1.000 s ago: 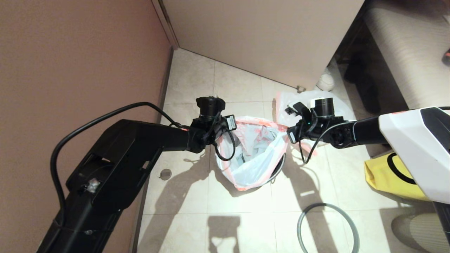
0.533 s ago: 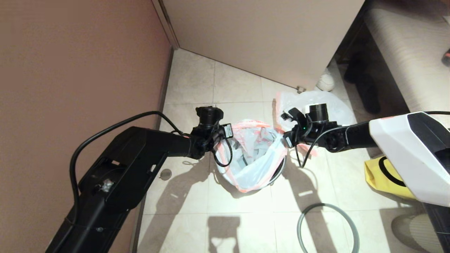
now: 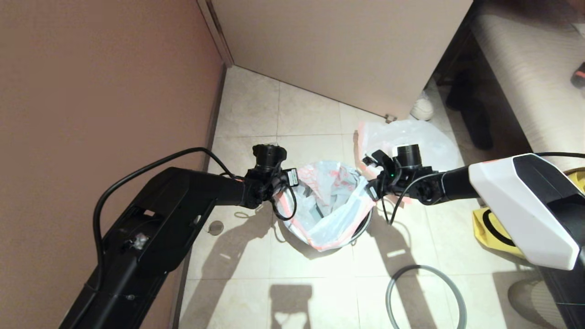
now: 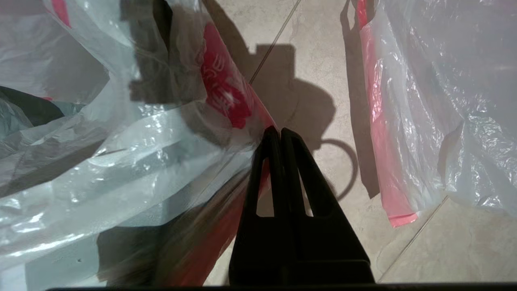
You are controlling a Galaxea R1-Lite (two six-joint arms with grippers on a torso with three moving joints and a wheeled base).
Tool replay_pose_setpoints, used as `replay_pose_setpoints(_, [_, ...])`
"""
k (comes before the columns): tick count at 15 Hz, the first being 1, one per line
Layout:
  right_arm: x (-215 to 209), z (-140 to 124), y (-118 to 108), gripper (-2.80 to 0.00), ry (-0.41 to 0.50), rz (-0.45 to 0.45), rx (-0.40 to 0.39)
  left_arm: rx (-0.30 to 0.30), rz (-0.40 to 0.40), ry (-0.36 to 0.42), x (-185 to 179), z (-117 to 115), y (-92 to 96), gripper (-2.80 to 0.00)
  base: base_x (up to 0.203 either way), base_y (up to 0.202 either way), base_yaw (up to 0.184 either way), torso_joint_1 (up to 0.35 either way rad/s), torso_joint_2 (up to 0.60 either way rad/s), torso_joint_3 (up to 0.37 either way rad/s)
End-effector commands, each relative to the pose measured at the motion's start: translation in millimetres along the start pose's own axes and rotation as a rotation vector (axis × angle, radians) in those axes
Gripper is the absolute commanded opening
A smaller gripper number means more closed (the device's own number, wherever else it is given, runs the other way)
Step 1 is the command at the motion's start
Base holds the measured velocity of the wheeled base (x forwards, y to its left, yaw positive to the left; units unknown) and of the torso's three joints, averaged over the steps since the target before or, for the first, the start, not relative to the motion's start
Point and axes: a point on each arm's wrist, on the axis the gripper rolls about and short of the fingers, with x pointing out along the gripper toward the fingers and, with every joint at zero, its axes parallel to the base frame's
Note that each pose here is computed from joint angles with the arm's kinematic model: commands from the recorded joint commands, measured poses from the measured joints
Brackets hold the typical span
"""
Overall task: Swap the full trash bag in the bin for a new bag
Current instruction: Put the new garbage bag on the trash can
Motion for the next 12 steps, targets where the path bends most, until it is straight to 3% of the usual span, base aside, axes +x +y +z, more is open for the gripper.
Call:
replay_pose_setpoints(1, [4,-5,2,-2.8,0.009,0.003,-0.002,0.0,0.017,0.05,3,-7,7.2,-2.8,0.0,0.0,0.0,0.0,0.0,0.0])
replay_pose_setpoints(5, [-23,23,-8,-2.8,-0.029,-0.014,0.005,-0.025,0.047,0.146,-36,15,10.5,-2.8,0.0,0.0,0.0,0.0,0.0,0.0])
replay_pose_setpoints(9, [-24,13,1,-2.8,0.055,-0.019,0.006,0.003,0.095,0.32,-54,-11,18.1,-2.8,0.0,0.0,0.0,0.0,0.0,0.0])
replay_pose_setpoints(12, [-22,3,5,-2.8,0.096,-0.029,0.007,-0.003,0.103,0.383,-69,-27,15.3,-2.8,0.0,0.0,0.0,0.0,0.0,0.0])
